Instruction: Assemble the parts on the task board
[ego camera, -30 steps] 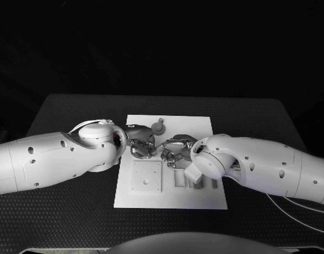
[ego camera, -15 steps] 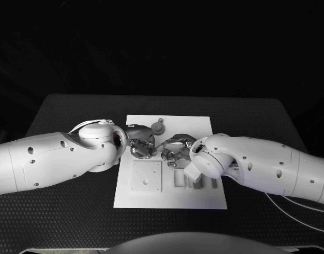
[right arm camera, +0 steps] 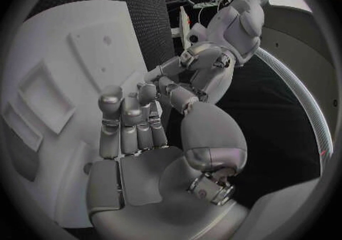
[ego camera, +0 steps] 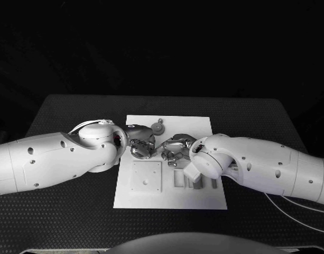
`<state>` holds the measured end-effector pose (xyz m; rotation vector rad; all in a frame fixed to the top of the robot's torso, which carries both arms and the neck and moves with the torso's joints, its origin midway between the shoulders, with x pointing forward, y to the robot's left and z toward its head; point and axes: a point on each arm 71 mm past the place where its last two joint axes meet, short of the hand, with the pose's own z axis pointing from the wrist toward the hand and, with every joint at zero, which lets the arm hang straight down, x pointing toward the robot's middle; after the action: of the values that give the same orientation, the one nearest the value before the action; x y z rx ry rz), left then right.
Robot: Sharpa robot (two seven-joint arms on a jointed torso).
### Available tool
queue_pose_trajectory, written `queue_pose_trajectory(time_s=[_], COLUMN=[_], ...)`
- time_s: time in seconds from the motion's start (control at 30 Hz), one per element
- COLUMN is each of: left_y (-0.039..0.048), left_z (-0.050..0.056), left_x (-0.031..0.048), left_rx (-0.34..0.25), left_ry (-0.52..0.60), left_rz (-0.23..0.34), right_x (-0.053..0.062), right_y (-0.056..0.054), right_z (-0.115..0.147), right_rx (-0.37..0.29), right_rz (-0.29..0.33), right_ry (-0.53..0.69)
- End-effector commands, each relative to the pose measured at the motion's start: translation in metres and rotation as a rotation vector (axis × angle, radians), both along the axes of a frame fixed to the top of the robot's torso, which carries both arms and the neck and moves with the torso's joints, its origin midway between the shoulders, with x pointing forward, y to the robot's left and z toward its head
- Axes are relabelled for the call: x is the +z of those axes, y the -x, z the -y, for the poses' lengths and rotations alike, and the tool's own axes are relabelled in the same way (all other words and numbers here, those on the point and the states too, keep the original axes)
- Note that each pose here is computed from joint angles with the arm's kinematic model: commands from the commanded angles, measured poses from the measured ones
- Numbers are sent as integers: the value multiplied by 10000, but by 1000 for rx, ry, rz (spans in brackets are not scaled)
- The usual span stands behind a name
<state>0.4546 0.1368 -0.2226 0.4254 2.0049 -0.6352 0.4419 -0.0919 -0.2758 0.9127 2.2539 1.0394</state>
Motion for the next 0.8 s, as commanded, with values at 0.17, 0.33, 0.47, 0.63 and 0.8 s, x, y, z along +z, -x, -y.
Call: queue_pose_trajectory(time_s=[0.17, 0.33, 0.47, 0.63, 0.8], left_y=[52, 52, 45, 27, 1], left_z=[97, 86, 75, 61, 35], left_x=[19, 17, 21, 35, 55], left_rx=[-46, -44, -30, -5, 29], left_ry=[32, 30, 40, 66, 98], left_rz=[-7, -9, -9, -3, 14], right_x=[38, 39, 42, 46, 47], right_y=[-16, -20, -14, -8, -8], right_z=[-43, -33, -37, -42, -36], right_rx=[5, 17, 33, 44, 51], right_rz=[31, 36, 37, 39, 40], right_ry=[-49, -58, -66, -73, -75])
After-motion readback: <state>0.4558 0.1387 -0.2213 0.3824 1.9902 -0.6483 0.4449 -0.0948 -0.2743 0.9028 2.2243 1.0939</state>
